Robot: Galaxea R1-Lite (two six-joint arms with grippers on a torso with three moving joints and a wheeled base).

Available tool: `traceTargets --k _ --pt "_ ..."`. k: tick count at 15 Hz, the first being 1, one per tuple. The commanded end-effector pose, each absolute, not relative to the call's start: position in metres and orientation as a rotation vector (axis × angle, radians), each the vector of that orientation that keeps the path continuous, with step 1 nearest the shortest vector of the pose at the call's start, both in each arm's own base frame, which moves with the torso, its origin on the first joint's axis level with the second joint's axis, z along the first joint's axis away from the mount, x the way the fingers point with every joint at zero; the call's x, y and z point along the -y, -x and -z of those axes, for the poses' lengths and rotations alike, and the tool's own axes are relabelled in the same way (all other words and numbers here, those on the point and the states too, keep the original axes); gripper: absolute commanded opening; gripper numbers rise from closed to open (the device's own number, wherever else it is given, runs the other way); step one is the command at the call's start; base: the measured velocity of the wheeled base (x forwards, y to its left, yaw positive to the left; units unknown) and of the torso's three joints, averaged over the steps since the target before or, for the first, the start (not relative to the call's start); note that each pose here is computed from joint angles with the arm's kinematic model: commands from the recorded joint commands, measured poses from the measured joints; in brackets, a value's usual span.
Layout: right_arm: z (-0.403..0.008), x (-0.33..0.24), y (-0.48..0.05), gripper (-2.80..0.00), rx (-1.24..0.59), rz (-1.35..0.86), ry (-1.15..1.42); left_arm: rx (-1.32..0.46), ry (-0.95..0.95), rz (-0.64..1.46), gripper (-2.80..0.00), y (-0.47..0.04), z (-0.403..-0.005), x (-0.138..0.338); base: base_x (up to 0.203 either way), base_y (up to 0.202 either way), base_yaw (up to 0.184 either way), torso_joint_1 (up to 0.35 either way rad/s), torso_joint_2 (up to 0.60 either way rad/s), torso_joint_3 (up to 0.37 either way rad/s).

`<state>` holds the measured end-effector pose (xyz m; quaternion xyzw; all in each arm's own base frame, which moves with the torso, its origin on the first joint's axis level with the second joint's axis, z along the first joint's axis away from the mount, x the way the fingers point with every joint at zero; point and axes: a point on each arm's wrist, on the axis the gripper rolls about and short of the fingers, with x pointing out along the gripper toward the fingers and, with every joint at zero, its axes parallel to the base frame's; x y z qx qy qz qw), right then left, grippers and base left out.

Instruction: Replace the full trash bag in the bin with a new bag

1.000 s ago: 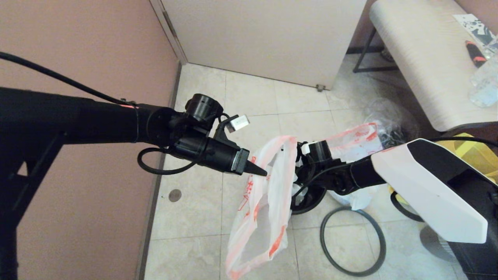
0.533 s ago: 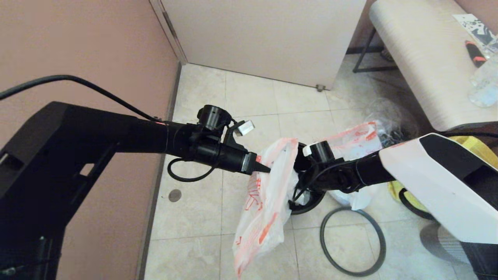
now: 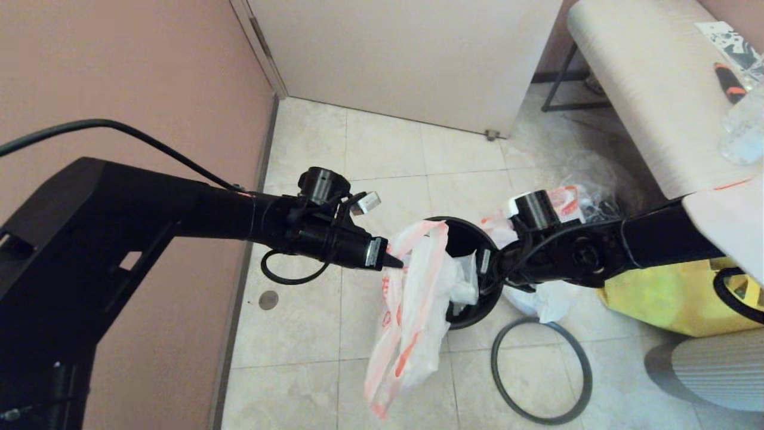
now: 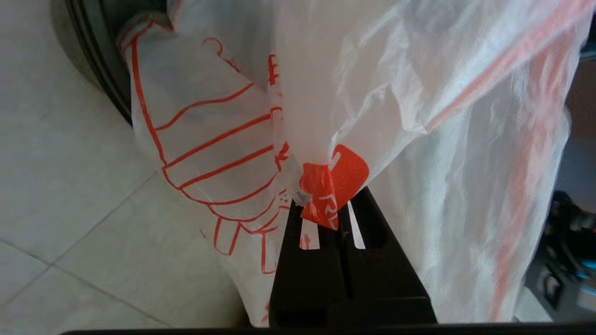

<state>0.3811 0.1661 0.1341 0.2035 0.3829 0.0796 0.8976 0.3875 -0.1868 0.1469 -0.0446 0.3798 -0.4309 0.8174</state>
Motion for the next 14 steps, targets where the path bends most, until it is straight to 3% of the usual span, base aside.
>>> traceTargets --k 1,4,7,8,14 --pt "-0.170 -0.155 -0.367 -2.80 -0.721 -0.179 -0.449 -0.793 0.095 0.910 -2.80 -0.386 -0.145 0.185 0.000 0.000 0.000 0.000 0.00 0.000" --pt "-0.196 -0.173 -0.341 -2.80 -0.708 -0.246 -0.410 -0.672 0.134 0.879 -2.80 -0.391 -0.141 0.193 0.000 0.000 0.000 0.000 0.00 0.000" --pt "-0.206 -0.189 -0.319 -2.80 -0.710 -0.256 -0.339 -0.662 0.137 0.867 -2.80 -0.390 -0.136 0.200 0.000 0.000 0.000 0.000 0.00 0.000" --pt "-0.210 -0.195 -0.313 0.00 -0.704 -0.284 -0.321 -0.661 0.135 0.869 -2.80 -0.389 -0.137 0.201 0.000 0.000 0.000 0.000 0.00 0.000" --pt "-0.235 -0.207 -0.316 0.00 -0.658 -0.337 -0.274 -0.655 0.133 0.881 -2.80 -0.385 -0.138 0.205 0.000 0.000 0.000 0.000 0.00 0.000"
